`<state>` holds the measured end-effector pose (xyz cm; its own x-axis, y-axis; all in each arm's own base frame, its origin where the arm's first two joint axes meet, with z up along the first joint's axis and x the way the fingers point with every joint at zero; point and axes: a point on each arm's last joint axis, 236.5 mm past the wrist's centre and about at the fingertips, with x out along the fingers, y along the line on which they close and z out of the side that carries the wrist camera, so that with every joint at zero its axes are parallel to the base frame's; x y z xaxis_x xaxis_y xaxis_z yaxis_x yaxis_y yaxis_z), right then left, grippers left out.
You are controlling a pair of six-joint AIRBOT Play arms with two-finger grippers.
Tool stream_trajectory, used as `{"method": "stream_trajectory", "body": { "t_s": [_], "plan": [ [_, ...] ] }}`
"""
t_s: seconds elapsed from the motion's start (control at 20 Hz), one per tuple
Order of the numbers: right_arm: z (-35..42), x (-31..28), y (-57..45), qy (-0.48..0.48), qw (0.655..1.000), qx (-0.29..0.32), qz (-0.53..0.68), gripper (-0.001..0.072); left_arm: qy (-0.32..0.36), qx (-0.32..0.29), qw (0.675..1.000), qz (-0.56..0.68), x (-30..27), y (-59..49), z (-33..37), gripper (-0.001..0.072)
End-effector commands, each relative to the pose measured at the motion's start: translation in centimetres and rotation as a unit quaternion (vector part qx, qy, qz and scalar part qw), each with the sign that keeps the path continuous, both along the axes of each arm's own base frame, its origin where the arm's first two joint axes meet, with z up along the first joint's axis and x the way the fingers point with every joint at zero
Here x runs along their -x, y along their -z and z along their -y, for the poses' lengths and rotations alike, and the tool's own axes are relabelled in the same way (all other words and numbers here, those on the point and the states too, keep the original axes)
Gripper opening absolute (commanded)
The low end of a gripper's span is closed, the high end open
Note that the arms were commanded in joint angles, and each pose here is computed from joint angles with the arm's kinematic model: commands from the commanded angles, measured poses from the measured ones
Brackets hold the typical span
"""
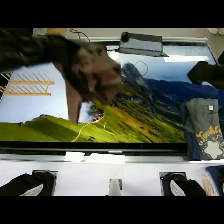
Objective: Fold the shirts.
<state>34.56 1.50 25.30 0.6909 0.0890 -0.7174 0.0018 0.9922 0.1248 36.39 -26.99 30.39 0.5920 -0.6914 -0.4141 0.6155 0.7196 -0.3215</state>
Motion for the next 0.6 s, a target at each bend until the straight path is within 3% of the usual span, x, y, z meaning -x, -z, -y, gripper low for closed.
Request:
{"method": "stream_trajectory", "body": {
  "t_s": [0.0, 0.15, 0.2, 0.25, 0.3, 0.35, 0.45, 0.55],
  "plan": [
    [-0.2, 5.5, 0.5, -0.012, 0.998, 0.008, -0.056, 0.0503, 0.023, -0.046, 0.991, -0.121, 4.1, 11.4, 3.2, 0.0034],
    [-1.1, 5.4, 2.8, -0.025, 0.996, -0.007, -0.091, 0.0514, -0.034, -0.035, 0.974, -0.222, 4.4, 22.2, 4.5, 0.0036],
    [-1.6, 5.2, 4.0, -0.031, 0.994, -0.018, -0.105, 0.0561, -0.054, -0.03, 0.963, -0.261, 4.5, 24.6, 4.4, 0.0073],
    [-2.2, 4.9, 5.4, -0.038, 0.991, -0.031, -0.122, 0.056, -0.059, -0.036, 0.954, -0.291, 4.8, 26.0, 4.1, 0.0306],
    [-3.0, 4.6, 7.1, -0.045, 0.988, -0.047, -0.142, 0.056, -0.062, -0.043, 0.948, -0.308, 4.8, 26.2, 3.4, 0.0618],
    [-3.8, 4.4, 9.0, -0.051, 0.983, -0.064, -0.164, 0.056, -0.06, -0.061, 0.946, -0.311, 4.4, 25.8, 1.9, 0.0711],
    [-5.0, 4.1, 12.9, -0.056, 0.972, -0.095, -0.207, 0.056, -0.05, -0.129, 0.944, -0.3, 3.2, 24.3, -3.4, 0.0711],
    [-6.0, 4.2, 16.7, -0.053, 0.96, -0.124, -0.244, 0.056, -0.085, -0.212, 0.92, -0.32, 2.8, 24.2, -11.3, 0.0711]
  ]
}}
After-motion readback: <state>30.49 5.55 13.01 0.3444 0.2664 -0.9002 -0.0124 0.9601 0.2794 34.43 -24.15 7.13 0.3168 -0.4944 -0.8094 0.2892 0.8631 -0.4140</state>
